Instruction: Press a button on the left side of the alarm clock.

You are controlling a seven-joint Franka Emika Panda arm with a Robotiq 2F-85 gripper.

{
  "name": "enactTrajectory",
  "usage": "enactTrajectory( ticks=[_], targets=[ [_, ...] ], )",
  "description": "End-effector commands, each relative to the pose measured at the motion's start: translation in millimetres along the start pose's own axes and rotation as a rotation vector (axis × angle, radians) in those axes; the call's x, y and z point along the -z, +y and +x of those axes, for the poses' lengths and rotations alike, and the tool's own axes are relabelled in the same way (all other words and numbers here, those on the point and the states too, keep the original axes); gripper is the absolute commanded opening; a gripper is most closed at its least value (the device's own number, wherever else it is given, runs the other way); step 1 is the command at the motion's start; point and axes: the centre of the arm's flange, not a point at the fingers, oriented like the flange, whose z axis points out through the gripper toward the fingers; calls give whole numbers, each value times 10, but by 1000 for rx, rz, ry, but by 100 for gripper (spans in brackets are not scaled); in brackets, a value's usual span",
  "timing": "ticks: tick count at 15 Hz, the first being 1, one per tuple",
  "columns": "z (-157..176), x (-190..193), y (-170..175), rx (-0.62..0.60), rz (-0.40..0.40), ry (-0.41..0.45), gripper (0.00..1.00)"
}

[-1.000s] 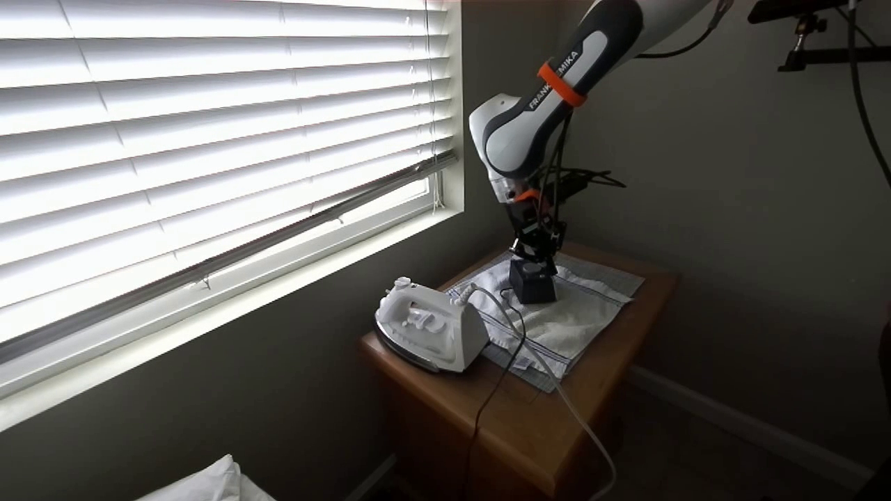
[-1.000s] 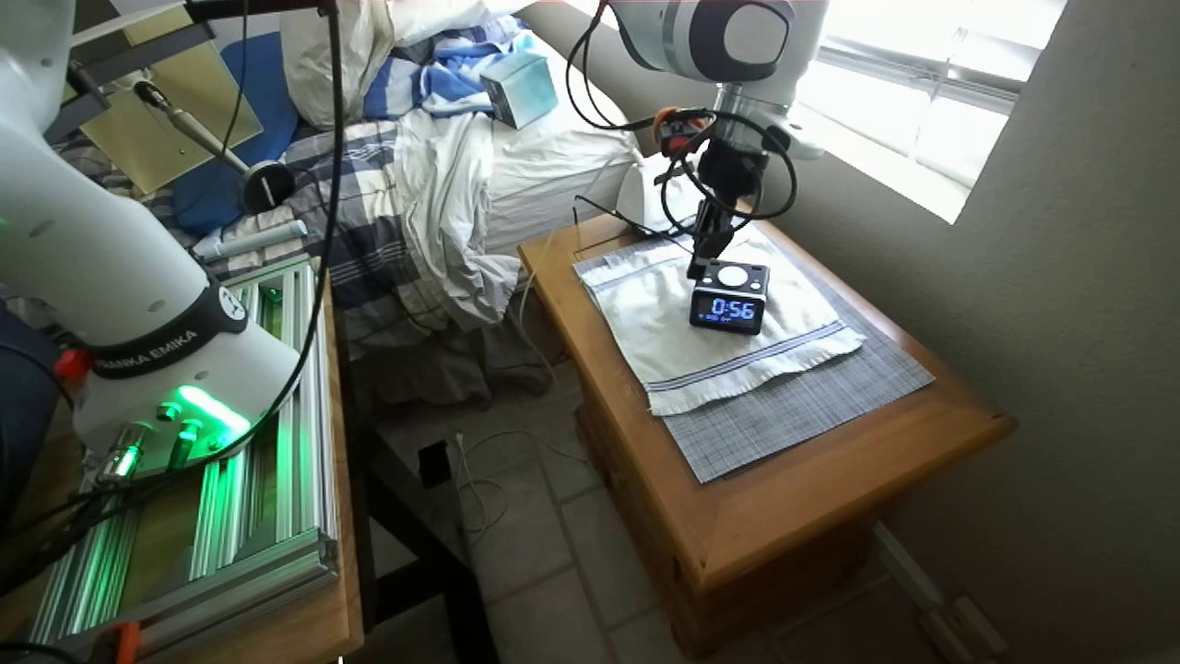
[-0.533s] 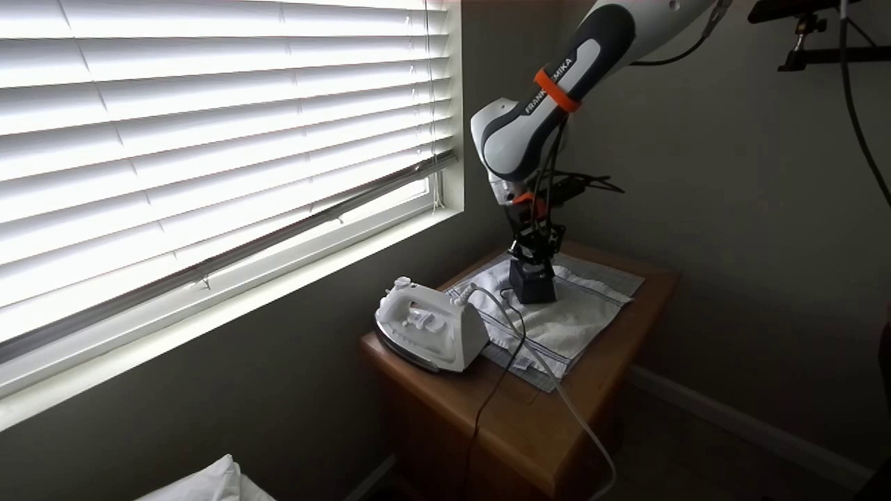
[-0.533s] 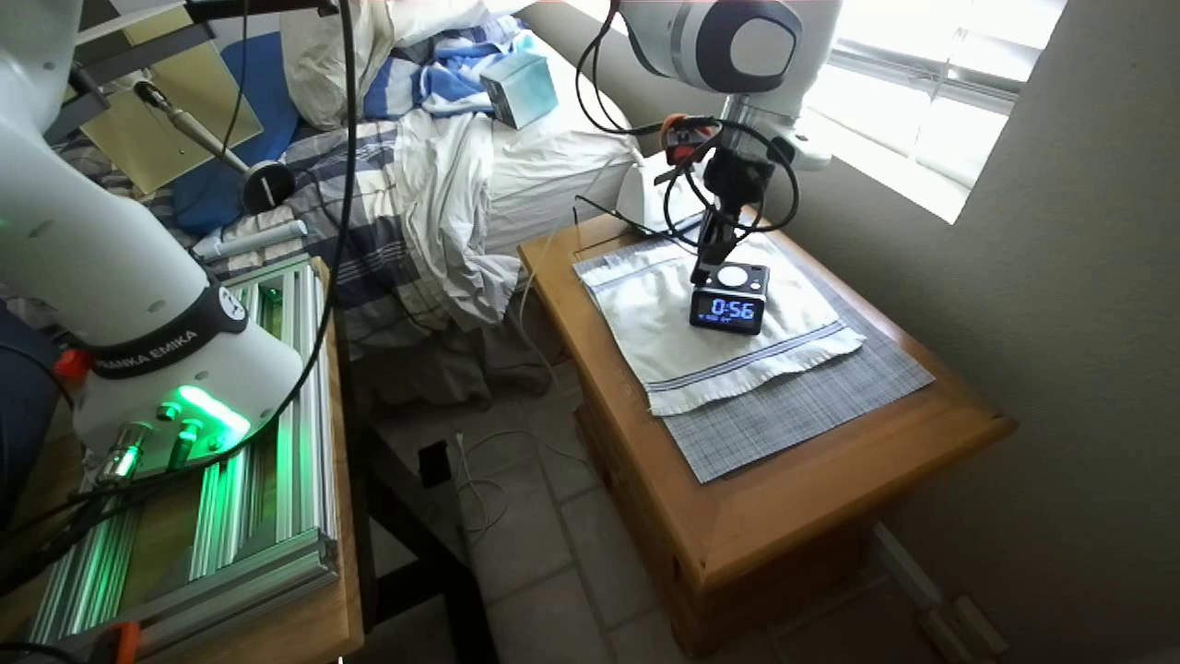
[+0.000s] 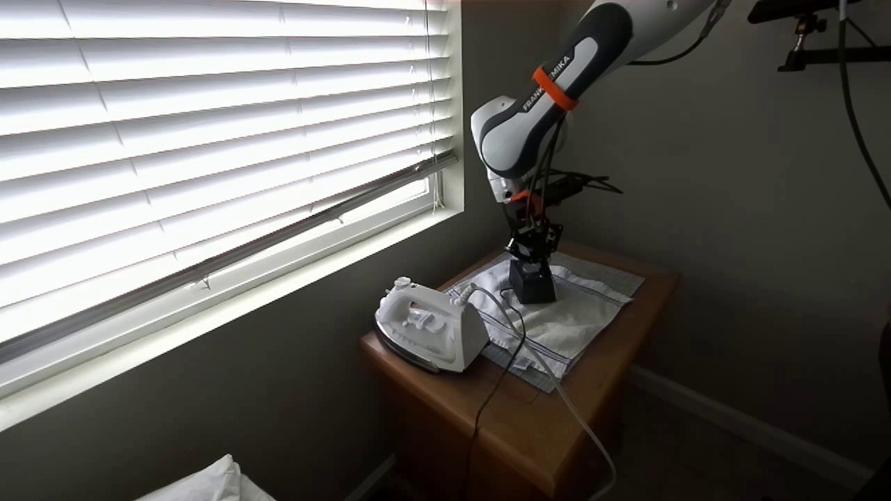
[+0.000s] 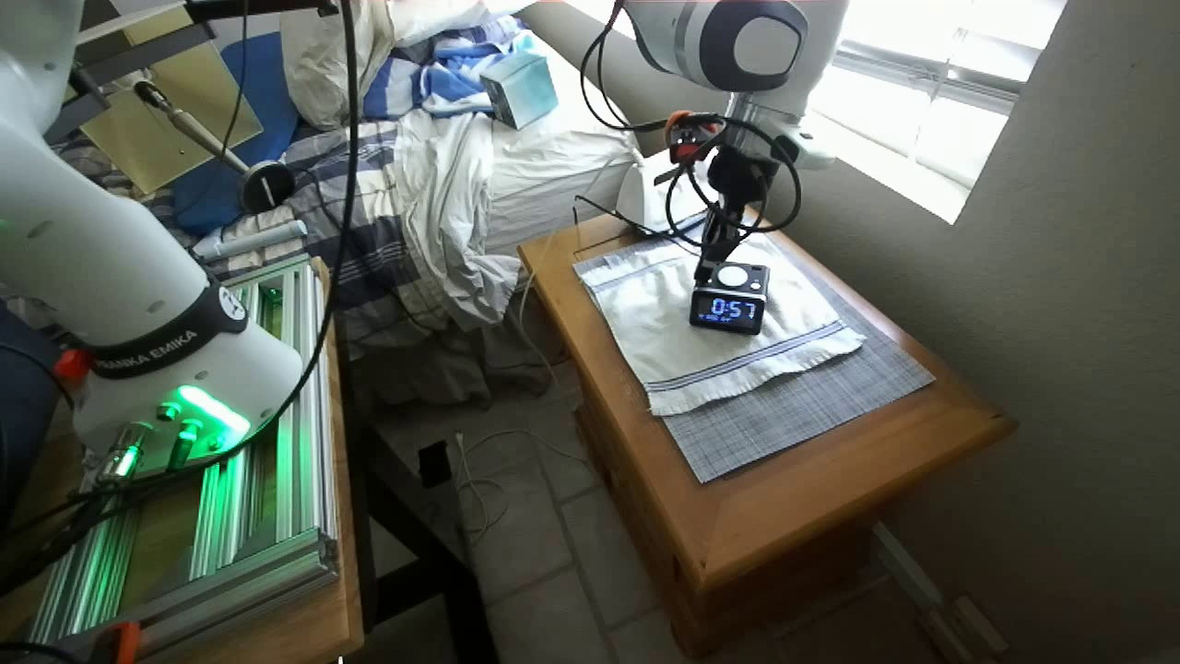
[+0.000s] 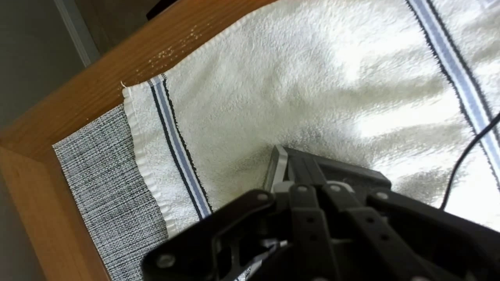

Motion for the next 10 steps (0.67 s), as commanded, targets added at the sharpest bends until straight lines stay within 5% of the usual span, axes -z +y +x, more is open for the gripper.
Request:
enactTrajectory(
  ticks=[1, 10],
  targets=[
    [108, -17, -37, 4, 20, -32, 0],
    [166, -131, -79, 40, 32, -15, 0]
  ],
)
